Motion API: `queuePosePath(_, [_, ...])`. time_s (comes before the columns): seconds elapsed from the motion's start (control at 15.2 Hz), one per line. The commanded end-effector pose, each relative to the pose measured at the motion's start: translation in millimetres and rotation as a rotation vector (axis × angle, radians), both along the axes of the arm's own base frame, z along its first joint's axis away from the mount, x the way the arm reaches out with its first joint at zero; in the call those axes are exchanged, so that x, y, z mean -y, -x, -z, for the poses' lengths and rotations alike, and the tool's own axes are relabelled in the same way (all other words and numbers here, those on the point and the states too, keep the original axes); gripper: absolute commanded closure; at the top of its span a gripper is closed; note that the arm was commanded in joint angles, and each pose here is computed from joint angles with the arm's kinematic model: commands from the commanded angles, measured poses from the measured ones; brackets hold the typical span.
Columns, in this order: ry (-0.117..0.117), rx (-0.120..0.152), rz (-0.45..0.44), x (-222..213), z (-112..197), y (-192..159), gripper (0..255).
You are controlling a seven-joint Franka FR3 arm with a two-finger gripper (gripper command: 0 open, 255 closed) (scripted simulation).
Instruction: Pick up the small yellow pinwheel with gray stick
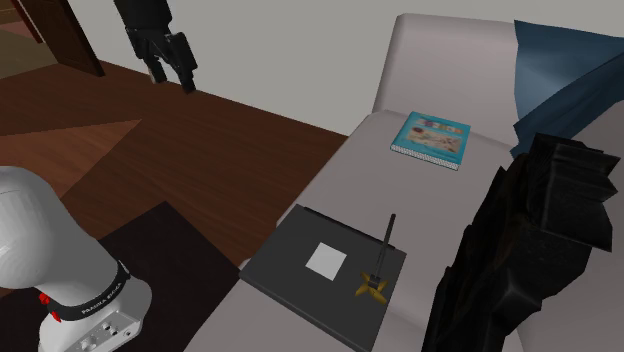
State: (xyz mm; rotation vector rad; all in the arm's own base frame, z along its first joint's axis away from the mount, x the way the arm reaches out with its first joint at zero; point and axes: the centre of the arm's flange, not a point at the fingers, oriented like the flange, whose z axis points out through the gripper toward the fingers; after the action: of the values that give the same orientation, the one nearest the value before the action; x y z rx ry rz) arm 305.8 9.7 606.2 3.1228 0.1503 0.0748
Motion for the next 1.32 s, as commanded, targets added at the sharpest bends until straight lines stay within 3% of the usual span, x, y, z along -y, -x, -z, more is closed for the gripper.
queuePosePath(0.0, [0.0, 0.0, 0.0, 0, 0, 0, 0])
queuePosePath(1.25, [0.013, -0.126, -0.073, 185, 141, -109, 0])
